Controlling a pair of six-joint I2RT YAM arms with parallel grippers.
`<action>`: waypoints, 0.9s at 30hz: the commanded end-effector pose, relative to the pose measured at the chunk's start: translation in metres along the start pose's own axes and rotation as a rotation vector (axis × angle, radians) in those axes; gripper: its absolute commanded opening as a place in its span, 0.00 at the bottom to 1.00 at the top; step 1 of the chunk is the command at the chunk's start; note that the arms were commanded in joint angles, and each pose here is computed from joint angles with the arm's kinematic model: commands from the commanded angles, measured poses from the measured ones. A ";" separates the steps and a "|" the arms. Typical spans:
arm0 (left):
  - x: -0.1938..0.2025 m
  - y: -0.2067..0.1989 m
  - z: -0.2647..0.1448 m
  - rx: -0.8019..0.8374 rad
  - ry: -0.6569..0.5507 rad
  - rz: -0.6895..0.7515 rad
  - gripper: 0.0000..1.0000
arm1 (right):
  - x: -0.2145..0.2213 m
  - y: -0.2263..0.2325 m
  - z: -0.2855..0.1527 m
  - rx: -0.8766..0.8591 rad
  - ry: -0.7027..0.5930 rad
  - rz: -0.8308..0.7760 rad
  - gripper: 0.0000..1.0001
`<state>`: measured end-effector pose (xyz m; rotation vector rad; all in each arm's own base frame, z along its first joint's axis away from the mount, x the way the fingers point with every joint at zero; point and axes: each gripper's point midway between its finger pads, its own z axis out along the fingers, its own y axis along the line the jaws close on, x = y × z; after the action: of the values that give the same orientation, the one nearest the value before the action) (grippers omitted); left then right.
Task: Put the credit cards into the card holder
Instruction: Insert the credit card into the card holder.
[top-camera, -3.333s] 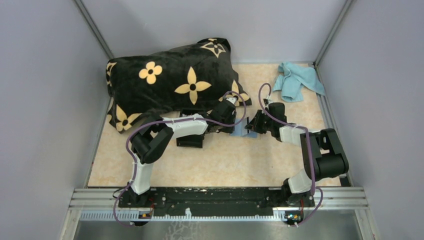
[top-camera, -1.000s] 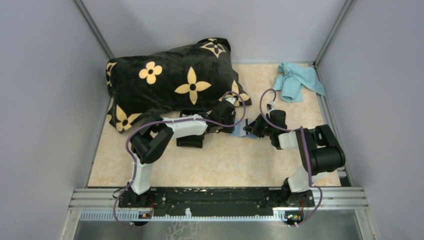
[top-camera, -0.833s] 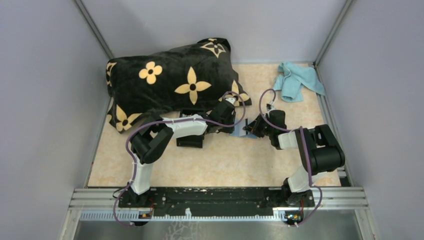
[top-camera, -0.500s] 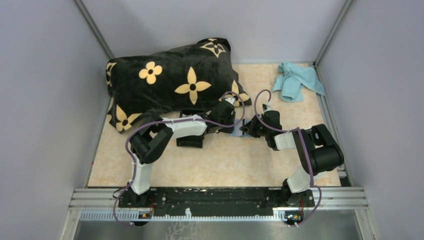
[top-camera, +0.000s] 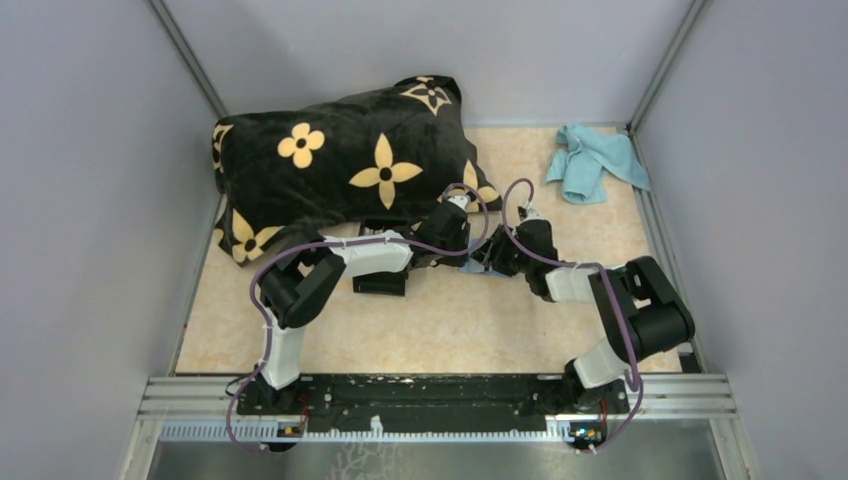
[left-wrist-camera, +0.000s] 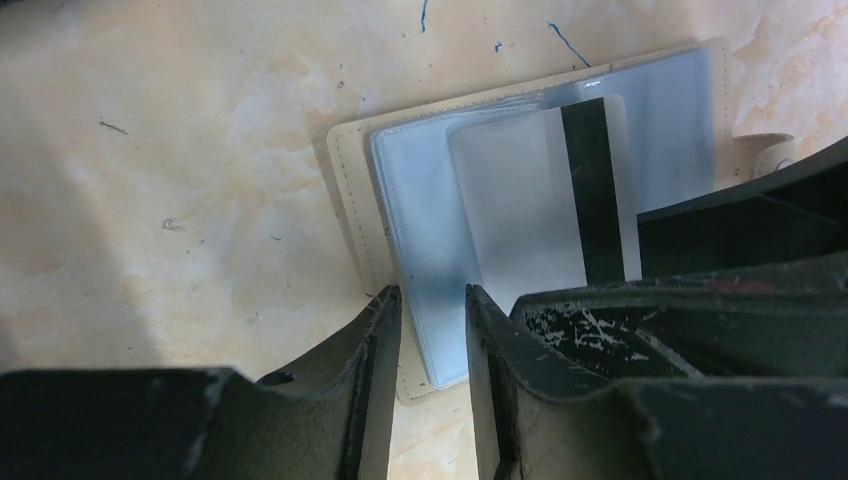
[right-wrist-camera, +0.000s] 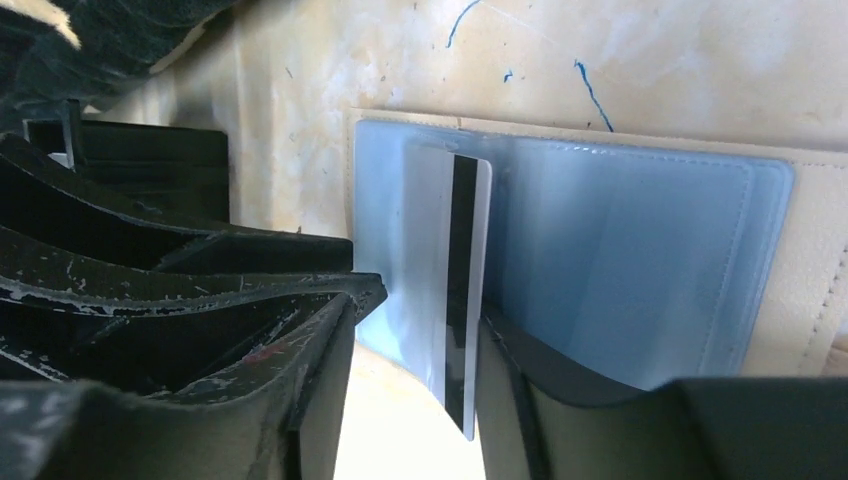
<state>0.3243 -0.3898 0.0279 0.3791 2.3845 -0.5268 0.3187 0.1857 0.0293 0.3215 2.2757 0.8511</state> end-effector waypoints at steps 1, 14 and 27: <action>0.071 0.036 0.006 -0.098 0.204 0.016 0.38 | 0.040 -0.043 -0.018 0.198 0.147 -0.043 0.49; 0.061 0.032 0.000 -0.083 0.171 0.005 0.38 | 0.025 -0.047 -0.028 0.293 0.140 -0.122 0.54; 0.058 0.034 -0.004 -0.090 0.160 0.015 0.38 | 0.004 -0.041 -0.039 0.326 0.090 -0.168 0.53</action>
<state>0.3228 -0.3890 0.0292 0.3574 2.3686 -0.5507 0.3019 0.1626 0.0351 0.2322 2.4045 0.5914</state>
